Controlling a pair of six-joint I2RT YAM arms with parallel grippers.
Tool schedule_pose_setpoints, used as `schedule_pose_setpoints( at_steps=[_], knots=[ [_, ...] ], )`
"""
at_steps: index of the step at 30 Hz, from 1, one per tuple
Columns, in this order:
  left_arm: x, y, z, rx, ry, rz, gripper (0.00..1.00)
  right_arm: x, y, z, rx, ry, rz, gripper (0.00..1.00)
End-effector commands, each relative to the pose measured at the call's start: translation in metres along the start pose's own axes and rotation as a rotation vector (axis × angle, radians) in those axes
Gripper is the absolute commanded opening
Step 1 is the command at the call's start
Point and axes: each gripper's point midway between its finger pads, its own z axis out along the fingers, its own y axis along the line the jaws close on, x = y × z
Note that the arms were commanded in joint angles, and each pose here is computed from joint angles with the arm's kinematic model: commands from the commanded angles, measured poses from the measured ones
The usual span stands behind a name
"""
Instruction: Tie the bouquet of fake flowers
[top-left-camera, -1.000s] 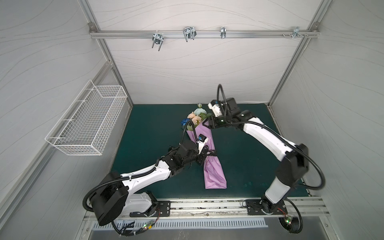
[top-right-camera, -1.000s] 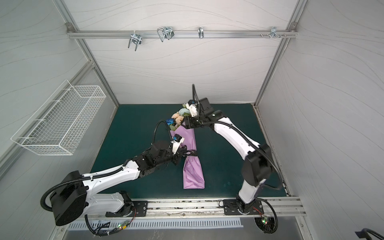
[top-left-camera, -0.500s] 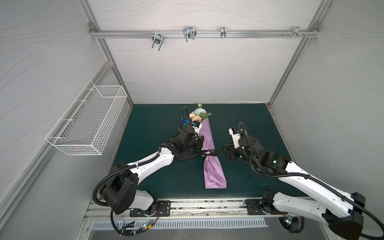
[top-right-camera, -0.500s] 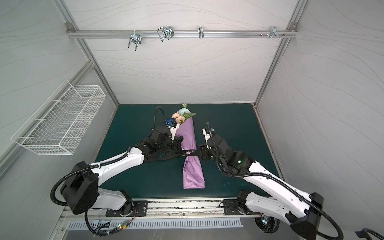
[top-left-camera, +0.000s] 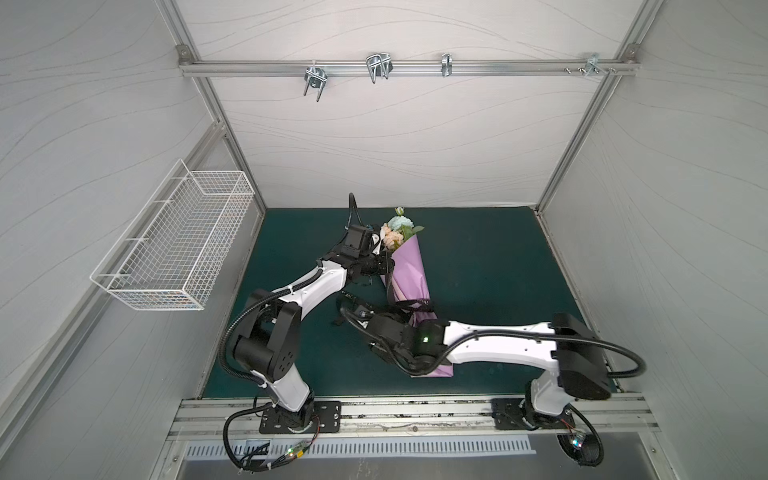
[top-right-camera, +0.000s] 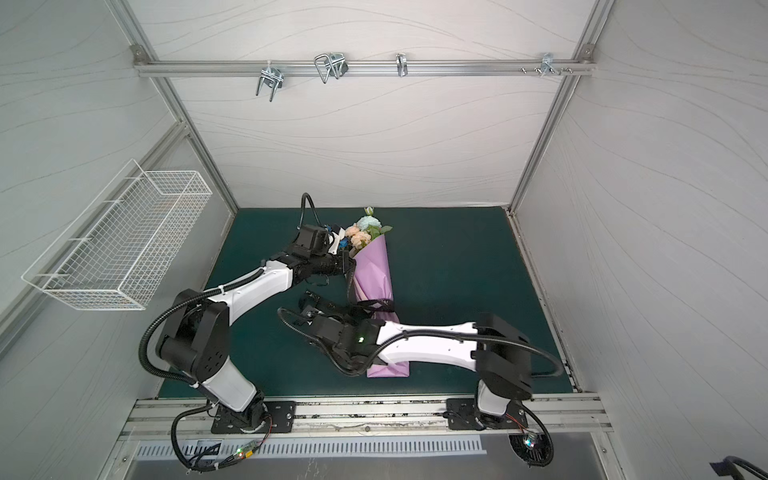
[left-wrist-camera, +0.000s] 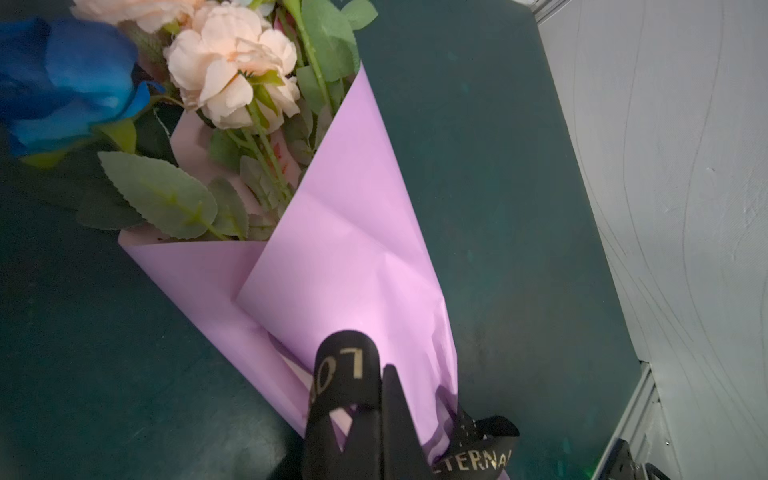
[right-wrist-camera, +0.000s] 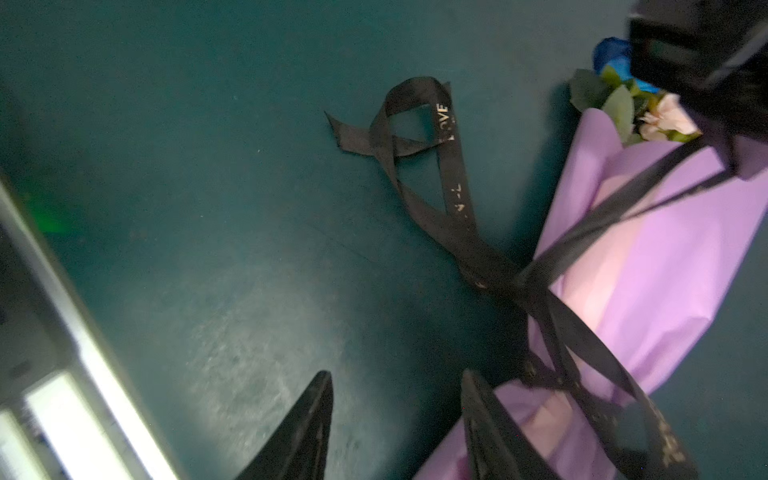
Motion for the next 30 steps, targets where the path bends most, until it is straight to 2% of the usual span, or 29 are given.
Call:
schedule_pose_setpoints(
  at_steps=[1, 6, 13, 24, 30],
  knots=[
    [-0.007, -0.011, 0.002, 0.074, 0.052, -0.017, 0.00, -0.025, 0.008, 0.028, -0.017, -0.047, -0.111, 0.52],
    [-0.012, -0.007, 0.006, 0.087, 0.074, -0.006, 0.00, -0.029, 0.001, 0.075, -0.076, -0.019, -0.094, 0.52],
    [-0.013, -0.005, 0.012, 0.090, 0.090, 0.014, 0.00, -0.024, -0.008, 0.119, -0.063, 0.011, -0.140, 0.58],
    [-0.011, 0.002, 0.012, 0.070, 0.101, 0.029, 0.00, -0.037, -0.005, 0.140, -0.144, -0.028, -0.167, 0.59],
    [-0.006, 0.008, 0.015, 0.044, 0.132, 0.065, 0.00, -0.033, 0.000, 0.150, -0.215, -0.020, -0.168, 0.54]
  ],
)
